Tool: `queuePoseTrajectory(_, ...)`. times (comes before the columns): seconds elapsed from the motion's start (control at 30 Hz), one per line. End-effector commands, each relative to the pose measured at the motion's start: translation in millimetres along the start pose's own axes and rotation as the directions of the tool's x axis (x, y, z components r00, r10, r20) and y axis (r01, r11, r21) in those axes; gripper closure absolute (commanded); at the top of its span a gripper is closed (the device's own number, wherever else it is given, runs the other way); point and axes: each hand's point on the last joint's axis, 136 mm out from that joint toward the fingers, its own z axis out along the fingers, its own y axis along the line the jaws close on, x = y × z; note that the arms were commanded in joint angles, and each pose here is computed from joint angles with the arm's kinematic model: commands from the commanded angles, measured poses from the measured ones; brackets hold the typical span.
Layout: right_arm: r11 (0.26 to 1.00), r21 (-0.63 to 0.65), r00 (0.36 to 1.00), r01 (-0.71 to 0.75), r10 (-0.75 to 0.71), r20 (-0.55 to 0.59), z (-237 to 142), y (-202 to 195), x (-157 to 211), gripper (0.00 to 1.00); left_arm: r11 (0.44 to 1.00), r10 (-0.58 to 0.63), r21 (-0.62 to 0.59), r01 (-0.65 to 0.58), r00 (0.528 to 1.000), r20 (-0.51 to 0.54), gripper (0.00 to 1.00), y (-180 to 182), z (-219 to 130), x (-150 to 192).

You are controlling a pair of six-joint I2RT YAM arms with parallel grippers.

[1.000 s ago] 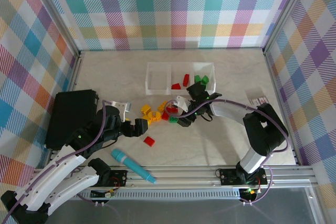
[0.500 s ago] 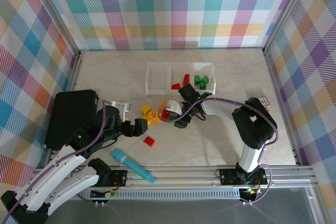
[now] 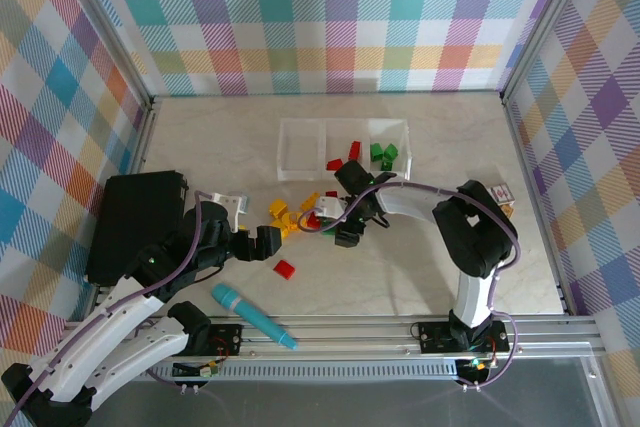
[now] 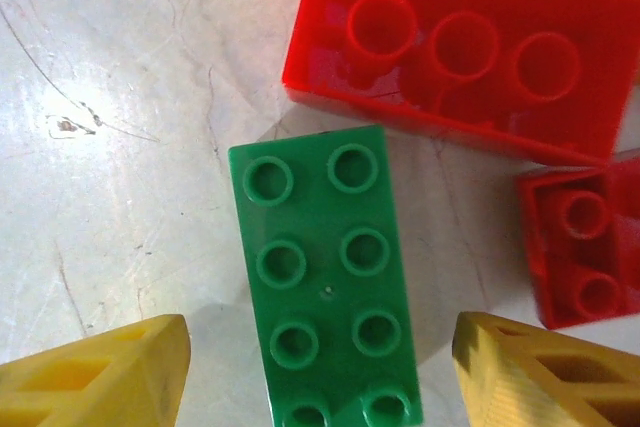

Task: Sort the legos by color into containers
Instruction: Pick up the lego from the center of the table.

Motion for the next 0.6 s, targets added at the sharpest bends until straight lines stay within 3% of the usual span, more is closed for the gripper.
queuePoseTrajectory(0.0, 0.998, -0.045, 0.998, 0.043, -0.045, -0.033, 8.7, 8.7, 1.5, 0.30, 1.000, -0.001, 0.012, 0.001, 1.000, 0.003, 0.00, -2.1, 0.2, 2.8)
queuePoseTrajectory(0.27, 0.997, -0.045, 0.996, 0.066, -0.069, -0.062, 13.9, 5.2, -1.3, 0.37, 1.000, -0.001, 0.009, 0.001, 1.000, 0.008, 0.00, -1.3, -1.4, 2.4)
queuePoseTrajectory(0.57, 0.997, -0.029, 0.994, 0.067, -0.069, -0.083, 9.9, 5.1, 4.0, 0.55, 1.000, -0.003, 0.007, 0.003, 1.000, 0.011, 0.00, -1.0, -2.2, 1.9)
